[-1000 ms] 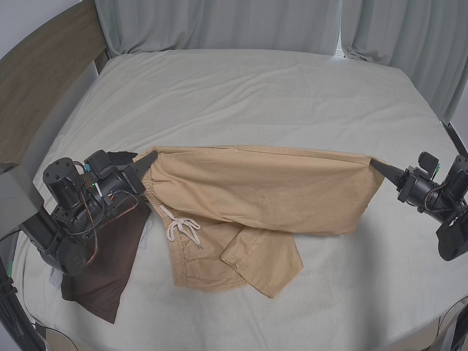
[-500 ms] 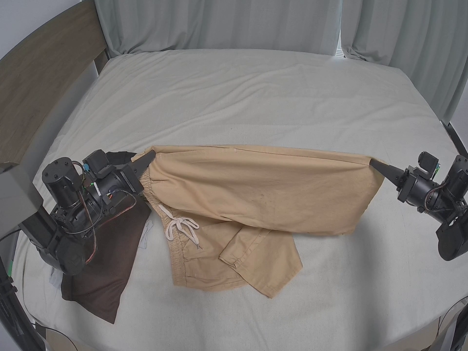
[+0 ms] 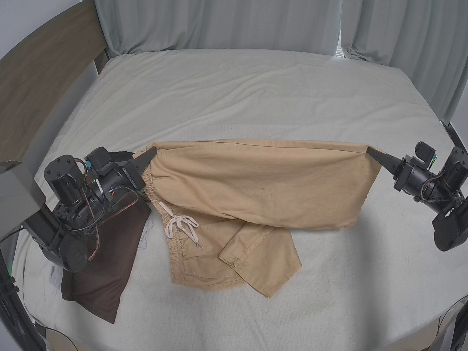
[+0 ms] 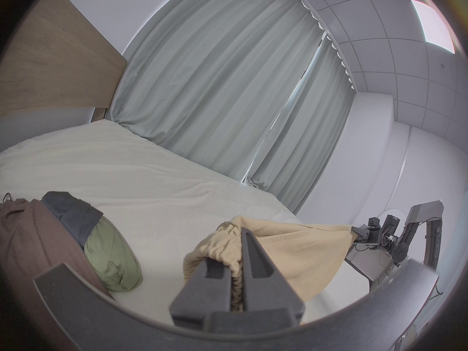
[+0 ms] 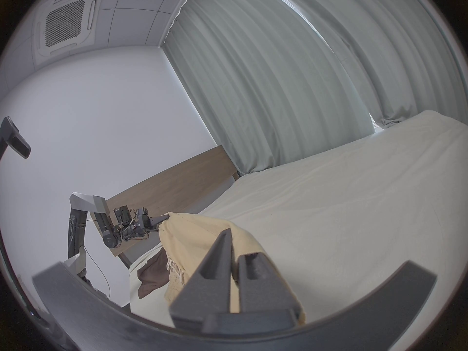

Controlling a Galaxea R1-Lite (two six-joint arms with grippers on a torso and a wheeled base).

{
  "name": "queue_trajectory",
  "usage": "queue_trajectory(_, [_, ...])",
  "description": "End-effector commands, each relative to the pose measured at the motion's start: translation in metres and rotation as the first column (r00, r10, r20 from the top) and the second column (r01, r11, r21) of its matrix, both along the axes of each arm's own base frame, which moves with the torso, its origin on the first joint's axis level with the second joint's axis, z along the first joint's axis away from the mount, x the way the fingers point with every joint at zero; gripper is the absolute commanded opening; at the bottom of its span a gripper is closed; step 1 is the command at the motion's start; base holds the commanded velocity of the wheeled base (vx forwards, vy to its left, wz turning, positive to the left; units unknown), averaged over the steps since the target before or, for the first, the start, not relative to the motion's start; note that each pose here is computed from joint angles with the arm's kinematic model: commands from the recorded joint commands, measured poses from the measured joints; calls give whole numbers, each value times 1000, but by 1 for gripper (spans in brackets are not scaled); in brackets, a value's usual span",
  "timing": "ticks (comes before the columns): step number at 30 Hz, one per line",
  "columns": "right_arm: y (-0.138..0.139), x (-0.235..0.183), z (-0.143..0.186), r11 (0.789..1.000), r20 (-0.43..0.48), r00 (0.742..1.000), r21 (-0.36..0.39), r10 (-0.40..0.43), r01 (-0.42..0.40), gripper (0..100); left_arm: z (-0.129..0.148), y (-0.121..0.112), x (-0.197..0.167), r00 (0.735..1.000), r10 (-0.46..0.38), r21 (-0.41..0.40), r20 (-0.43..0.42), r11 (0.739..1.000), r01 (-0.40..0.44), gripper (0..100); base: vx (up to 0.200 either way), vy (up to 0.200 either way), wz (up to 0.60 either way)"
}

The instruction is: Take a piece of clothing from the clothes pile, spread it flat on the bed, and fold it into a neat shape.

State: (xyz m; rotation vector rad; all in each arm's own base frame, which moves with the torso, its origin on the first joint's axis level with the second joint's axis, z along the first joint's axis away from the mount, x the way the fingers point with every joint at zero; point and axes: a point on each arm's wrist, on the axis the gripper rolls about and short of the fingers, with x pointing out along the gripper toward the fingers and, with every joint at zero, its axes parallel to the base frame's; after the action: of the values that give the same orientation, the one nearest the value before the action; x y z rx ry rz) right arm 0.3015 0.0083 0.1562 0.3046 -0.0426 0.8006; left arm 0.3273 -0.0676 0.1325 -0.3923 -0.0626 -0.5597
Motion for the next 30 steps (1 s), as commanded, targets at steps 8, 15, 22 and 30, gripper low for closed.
queue_trajectory(8, [-2, 42, -15, 1000, 7, 1000, -1, 0, 0, 0, -11, -1, 25, 1000, 7, -5, 9, 1000, -7, 0, 0, 0, 0])
queue_trajectory(15, [-2, 69, -22, 1000, 34, 999, 1, 0, 0, 0, -11, -2, 34, 1000, 12, -9, 25, 1000, -11, 0, 0, 0, 0])
queue_trajectory(22, [-3, 79, -21, 1000, 31, 1000, 28, 2, -3, 0, -18, -2, 42, 1000, 16, -11, 17, 1000, -15, 0, 0, 0, 0])
queue_trajectory(30, [-4, 95, -24, 999, 38, 999, 50, -11, 9, 0, -29, 0, 58, 1000, 27, -33, 5, 999, -26, 0, 0, 0, 0])
